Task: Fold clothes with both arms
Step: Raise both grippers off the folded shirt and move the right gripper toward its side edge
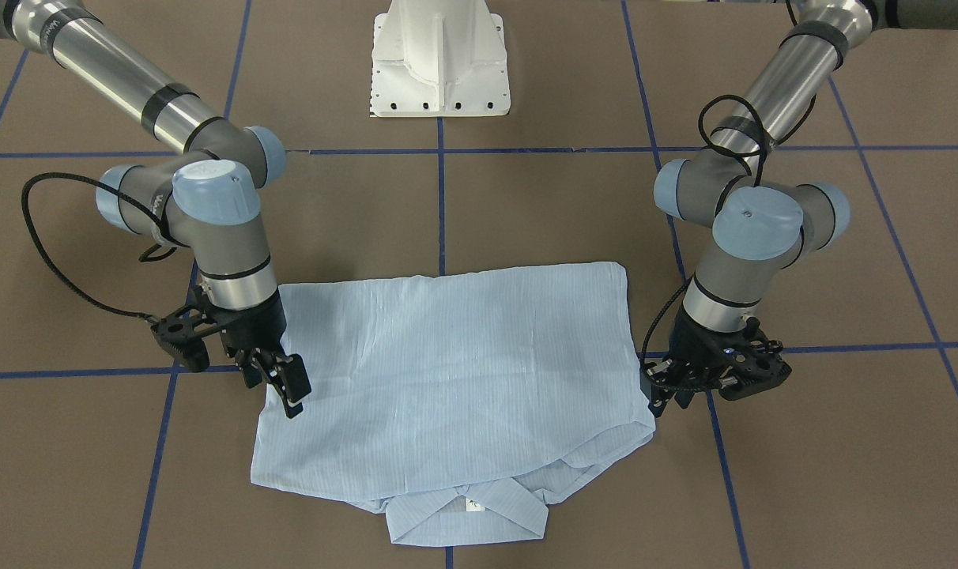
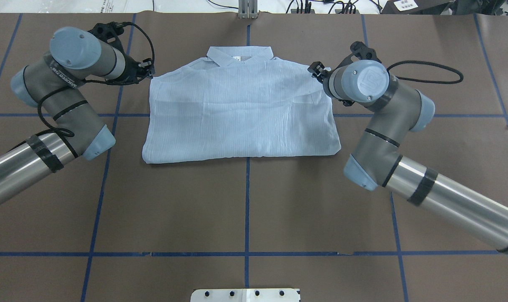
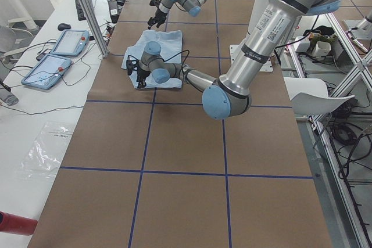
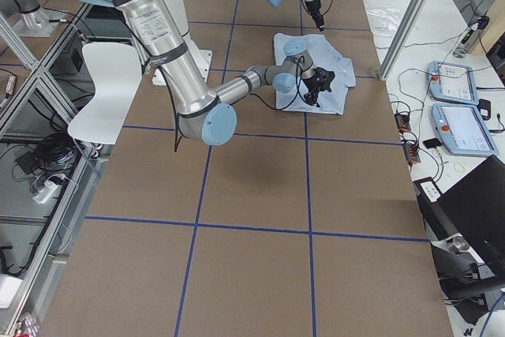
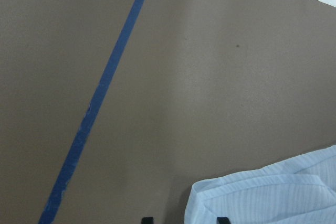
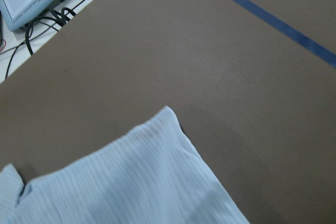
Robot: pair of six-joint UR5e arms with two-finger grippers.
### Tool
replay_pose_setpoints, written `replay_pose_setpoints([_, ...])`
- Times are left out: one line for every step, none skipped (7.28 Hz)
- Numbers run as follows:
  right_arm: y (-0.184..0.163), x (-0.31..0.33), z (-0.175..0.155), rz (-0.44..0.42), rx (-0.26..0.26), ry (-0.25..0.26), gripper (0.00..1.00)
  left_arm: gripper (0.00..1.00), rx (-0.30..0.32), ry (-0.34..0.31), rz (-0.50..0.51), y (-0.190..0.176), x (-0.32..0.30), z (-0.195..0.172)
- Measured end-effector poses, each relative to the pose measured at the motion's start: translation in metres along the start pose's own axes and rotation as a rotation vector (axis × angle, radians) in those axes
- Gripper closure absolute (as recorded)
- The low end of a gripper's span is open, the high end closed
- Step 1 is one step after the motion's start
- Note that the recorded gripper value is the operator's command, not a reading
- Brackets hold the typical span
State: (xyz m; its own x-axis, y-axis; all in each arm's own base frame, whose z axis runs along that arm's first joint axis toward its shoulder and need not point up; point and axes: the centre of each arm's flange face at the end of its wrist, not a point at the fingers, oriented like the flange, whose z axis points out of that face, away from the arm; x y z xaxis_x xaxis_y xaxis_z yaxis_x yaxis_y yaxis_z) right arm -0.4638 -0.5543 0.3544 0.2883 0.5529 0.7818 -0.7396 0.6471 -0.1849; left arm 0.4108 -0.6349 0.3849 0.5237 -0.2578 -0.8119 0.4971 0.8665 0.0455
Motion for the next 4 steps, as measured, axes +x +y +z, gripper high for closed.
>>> replay_pose_setpoints([0.02,0.031,-0.019,-0.023,-0.035,-0.002,0.0,0.49,0.001,0.001,-0.001,-0.001,-0.001,-0.001])
replay_pose_setpoints([0.034,0.056,-0.036,-0.041,-0.062,0.001,0.0,0.49,0.002,0.004,-0.001,-0.001,0.0,-0.003])
replay_pose_setpoints([0.044,0.073,-0.045,-0.054,-0.08,0.008,0.0,0.49,0.003,0.008,-0.001,-0.002,0.001,-0.005])
replay_pose_setpoints([0.055,0.082,-0.047,-0.062,-0.094,0.018,0.0,0.49,0.004,0.009,0.0,-0.002,0.001,-0.006])
